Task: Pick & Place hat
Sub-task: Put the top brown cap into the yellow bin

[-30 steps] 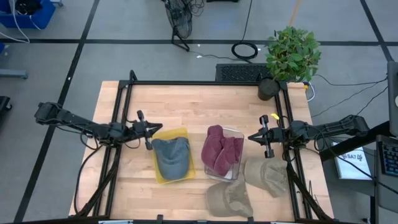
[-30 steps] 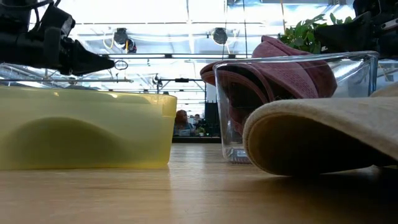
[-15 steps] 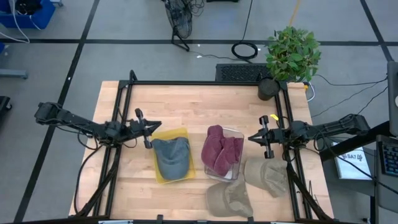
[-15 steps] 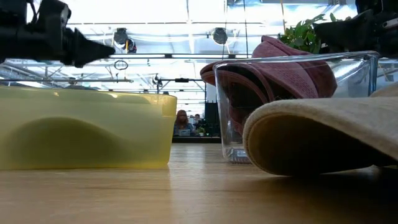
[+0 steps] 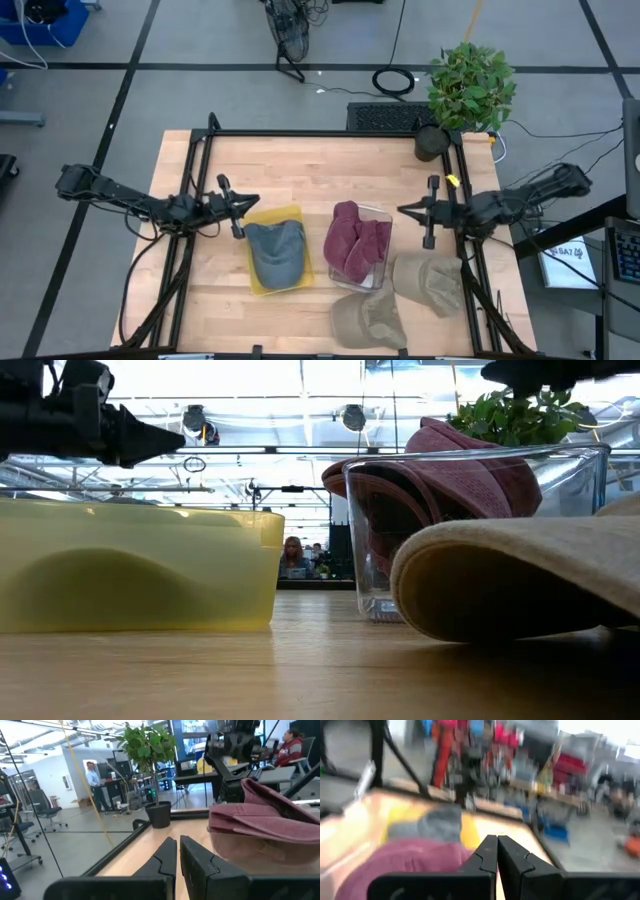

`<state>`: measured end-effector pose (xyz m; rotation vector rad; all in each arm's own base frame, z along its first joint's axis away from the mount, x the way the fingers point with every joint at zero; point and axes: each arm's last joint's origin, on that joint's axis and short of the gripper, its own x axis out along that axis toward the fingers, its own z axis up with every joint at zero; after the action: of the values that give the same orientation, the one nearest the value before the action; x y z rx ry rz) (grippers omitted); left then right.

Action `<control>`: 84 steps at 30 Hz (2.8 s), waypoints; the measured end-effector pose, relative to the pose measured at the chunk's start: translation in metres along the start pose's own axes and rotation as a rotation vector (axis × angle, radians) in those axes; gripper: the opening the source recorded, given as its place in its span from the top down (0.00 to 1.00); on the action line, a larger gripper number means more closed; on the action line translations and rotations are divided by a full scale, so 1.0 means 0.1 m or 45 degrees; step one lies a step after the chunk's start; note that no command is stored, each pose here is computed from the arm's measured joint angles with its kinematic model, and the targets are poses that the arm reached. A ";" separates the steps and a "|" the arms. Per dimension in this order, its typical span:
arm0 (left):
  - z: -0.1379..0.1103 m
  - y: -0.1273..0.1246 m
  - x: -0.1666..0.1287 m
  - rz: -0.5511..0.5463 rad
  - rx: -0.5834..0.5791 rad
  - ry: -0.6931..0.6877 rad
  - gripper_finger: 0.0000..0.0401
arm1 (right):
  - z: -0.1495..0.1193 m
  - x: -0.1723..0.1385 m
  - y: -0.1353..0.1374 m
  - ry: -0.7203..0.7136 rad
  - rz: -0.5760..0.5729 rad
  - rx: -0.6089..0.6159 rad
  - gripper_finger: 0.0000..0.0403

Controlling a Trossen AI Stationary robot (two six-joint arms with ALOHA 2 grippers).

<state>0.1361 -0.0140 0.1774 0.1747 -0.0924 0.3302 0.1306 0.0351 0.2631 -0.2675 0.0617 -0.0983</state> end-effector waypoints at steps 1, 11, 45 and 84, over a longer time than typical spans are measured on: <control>-0.01 0.00 0.00 -0.002 0.002 0.009 0.92 | 0.11 0.01 0.00 0.080 -0.006 -0.007 1.00; -0.04 -0.01 0.00 -0.012 -0.006 0.053 0.92 | 0.70 0.18 0.26 0.805 0.020 0.019 1.00; -0.06 -0.01 0.00 -0.018 0.082 0.072 0.92 | -0.21 0.00 1.31 2.008 0.069 1.085 0.45; -0.09 -0.02 0.00 -0.027 0.070 0.107 0.92 | 0.16 -0.09 1.26 2.063 0.058 0.546 0.99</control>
<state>0.1369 -0.0142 0.1681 0.2160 0.0019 0.3186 0.1338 0.1606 0.2450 0.3045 1.6361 -0.2580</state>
